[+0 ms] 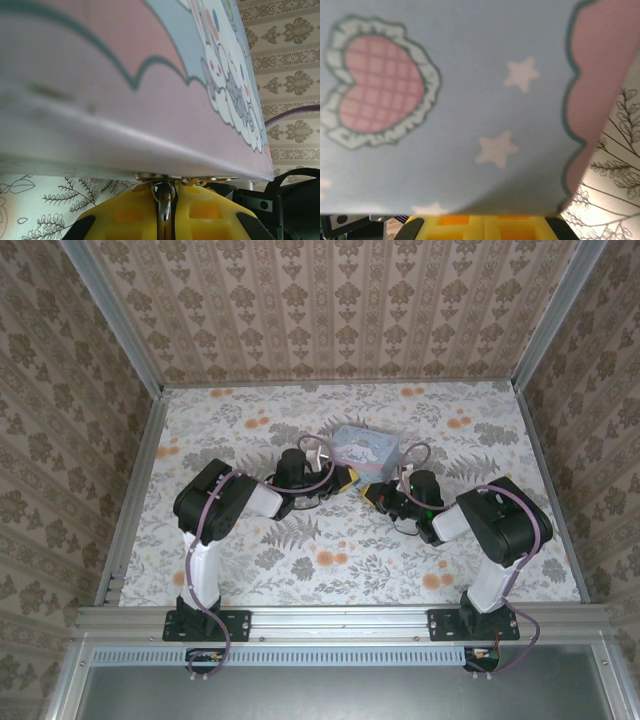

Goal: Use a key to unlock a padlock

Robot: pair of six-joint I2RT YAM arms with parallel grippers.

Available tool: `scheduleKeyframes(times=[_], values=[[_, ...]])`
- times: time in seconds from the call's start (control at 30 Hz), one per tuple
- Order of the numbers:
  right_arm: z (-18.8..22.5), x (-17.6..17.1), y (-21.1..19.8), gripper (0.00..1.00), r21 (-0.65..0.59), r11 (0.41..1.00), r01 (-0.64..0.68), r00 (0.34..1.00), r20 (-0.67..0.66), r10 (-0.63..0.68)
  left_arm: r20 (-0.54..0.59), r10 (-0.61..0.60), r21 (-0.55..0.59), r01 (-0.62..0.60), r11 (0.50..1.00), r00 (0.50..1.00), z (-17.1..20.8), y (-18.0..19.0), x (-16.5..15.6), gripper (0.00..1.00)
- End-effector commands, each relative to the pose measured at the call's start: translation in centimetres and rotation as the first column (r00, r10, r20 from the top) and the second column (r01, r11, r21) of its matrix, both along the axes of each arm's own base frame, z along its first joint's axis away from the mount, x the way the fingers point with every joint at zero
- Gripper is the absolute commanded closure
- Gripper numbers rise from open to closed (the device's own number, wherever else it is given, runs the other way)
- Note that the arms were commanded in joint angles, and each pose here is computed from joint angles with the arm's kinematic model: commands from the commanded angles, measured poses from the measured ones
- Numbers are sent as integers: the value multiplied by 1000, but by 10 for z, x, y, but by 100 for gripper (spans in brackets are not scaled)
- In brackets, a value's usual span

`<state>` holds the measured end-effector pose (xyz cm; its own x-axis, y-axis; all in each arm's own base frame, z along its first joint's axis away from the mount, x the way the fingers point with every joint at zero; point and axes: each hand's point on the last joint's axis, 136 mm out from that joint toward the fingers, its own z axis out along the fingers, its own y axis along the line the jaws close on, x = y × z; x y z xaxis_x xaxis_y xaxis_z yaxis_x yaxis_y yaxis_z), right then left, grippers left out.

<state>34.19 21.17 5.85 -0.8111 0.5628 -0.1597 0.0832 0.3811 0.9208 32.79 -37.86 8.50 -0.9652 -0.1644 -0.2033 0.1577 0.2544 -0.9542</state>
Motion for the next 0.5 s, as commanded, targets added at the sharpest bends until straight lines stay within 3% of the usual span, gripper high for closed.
scheduleKeyframes(times=[0.0, 0.47], values=[[1, -1, -6, 100, -25, 1000, 17, 1000, 13, -17, 48, -12, -35, 13, 999, 999, 16, -6, 5, 100], [18, 7, -8, 100, -25, 999, 24, 999, 42, -23, 42, -9, -28, 10, 1000, 999, 12, -4, 4, 100]])
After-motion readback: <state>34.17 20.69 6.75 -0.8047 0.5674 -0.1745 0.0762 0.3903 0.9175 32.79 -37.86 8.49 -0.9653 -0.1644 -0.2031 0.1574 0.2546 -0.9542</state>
